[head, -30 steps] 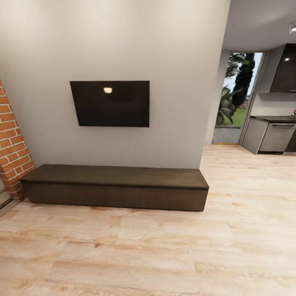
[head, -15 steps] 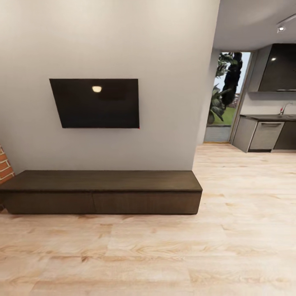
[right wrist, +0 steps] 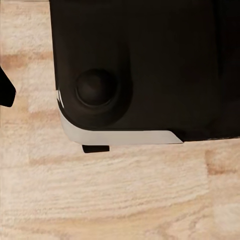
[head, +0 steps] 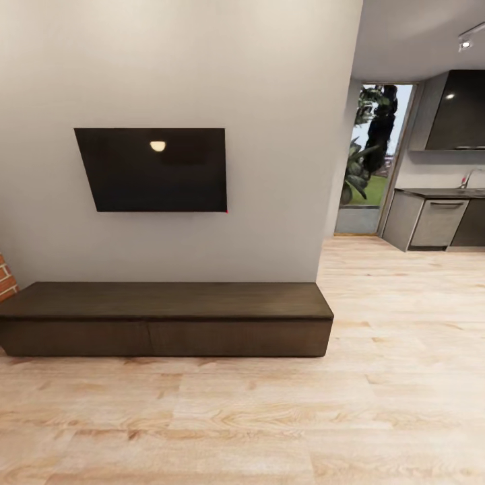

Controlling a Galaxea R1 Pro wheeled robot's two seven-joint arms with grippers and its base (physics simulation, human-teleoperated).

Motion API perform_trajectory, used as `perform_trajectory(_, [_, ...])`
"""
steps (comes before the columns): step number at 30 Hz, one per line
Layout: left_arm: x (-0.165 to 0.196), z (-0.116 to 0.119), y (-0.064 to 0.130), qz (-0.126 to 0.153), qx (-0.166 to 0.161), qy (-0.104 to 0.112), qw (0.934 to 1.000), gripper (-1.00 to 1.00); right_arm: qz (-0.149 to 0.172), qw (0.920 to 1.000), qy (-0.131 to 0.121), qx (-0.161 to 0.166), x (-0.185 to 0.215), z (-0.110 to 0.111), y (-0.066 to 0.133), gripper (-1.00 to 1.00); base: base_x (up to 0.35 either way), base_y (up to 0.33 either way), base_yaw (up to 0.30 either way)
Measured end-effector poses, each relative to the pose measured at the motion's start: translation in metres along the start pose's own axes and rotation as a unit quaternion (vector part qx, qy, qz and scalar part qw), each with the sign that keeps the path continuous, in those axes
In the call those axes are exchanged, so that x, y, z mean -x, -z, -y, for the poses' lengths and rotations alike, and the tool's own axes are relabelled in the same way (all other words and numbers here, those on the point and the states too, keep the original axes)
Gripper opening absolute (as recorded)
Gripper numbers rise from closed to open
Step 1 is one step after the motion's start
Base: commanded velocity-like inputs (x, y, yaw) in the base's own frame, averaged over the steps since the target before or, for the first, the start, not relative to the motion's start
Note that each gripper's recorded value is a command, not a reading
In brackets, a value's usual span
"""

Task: Place each of the two pumpkins and all three candles from the living room inside a cabinet in the living room (use any cabinet), then make sure every cabinet is closed, and position the cauldron so it is next to a table in the living room.

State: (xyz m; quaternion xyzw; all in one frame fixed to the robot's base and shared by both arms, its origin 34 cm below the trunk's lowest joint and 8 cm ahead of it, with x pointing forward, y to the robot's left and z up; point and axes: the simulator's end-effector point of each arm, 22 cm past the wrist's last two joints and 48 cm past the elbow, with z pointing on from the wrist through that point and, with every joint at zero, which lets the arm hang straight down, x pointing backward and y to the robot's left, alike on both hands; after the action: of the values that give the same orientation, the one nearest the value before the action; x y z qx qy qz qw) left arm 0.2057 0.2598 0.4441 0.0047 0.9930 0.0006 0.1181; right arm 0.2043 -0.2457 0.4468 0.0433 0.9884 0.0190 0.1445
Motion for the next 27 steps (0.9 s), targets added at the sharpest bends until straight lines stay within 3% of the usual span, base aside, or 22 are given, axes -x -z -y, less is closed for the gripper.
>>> perform_trajectory(9, [0.023, 0.001, -0.002, 0.025, 0.001, 0.001, 0.9997, 1.0, -0.003, 1.0, 0.001, 0.001, -0.002, -0.001, 0.0, 1.0, 0.0, 0.0, 0.0])
perform_trajectory(15, [0.095, 0.008, -0.003, 0.08, -0.001, 0.005, 0.9968, 1.0, -0.006, 1.0, 0.002, 0.001, -0.005, -0.001, 0.001, 1.0, 0.0, 0.0, 0.0])
perform_trajectory(22, [0.147, 0.041, 0.008, 0.023, -0.023, 0.01, 0.9994, 1.0, -0.005, 1.0, 0.002, 0.002, -0.004, -0.002, 0.001, 1.0, 0.0, 0.0, 0.0])
perform_trajectory(27, [0.214, 0.061, 0.027, 0.044, -0.042, 0.017, 0.998, 1.0, 0.002, 1.0, -0.001, 0.002, 0.001, -0.002, 0.0, 1.0, 0.0, 0.0, 0.0])
